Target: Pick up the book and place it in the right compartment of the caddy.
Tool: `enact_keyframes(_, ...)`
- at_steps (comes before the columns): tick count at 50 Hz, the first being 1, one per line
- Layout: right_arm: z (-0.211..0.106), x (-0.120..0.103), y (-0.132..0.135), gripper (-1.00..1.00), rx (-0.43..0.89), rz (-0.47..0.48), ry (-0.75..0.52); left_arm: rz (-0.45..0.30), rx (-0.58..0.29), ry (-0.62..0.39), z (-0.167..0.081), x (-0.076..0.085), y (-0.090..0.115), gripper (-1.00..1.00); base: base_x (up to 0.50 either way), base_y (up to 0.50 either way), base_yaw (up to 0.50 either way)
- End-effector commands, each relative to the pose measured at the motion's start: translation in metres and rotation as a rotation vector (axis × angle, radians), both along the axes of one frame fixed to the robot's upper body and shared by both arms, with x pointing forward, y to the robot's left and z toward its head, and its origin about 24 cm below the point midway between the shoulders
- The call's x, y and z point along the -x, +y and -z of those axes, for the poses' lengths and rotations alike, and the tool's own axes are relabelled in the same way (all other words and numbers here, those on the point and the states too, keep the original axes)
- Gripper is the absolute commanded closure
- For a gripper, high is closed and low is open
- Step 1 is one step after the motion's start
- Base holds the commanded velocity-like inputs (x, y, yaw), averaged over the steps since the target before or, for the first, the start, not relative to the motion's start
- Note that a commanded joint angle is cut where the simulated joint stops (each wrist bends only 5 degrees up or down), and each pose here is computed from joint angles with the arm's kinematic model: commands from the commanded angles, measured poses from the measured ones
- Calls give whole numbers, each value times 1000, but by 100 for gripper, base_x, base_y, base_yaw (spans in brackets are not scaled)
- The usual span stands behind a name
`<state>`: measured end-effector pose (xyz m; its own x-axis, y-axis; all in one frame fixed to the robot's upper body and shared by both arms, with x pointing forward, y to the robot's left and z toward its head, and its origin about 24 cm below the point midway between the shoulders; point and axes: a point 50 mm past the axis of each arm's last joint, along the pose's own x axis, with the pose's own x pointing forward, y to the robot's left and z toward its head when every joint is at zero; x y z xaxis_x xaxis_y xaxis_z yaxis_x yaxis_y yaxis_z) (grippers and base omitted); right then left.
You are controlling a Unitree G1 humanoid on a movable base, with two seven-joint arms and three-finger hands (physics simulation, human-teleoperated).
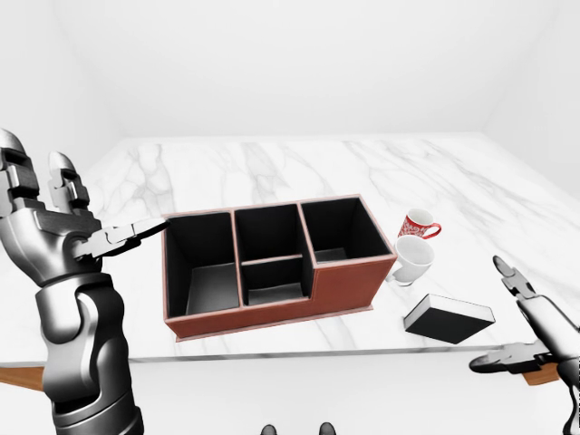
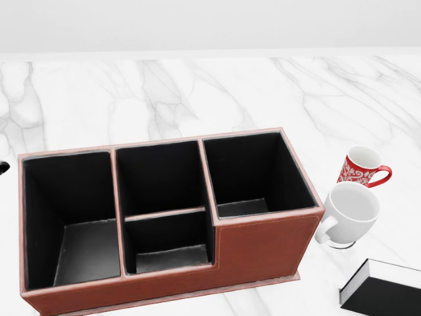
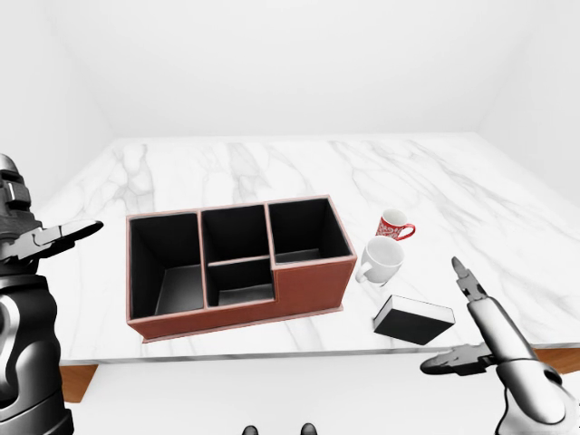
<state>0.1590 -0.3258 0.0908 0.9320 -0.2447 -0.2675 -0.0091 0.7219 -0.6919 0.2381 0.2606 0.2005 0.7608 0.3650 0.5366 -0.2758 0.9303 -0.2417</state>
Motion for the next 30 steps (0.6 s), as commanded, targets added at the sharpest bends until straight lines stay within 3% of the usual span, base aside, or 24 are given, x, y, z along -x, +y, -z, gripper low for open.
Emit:
enact_keyframes(1, -2, -11, 6, -100, 23, -41, 2, 0, -1, 2, 1, 0, 0, -100, 0, 0, 0)
enact_keyframes(30, 28, -14, 7, -100, -76, -59, 104, 3, -1, 2, 0, 0, -1, -100, 0, 0, 0)
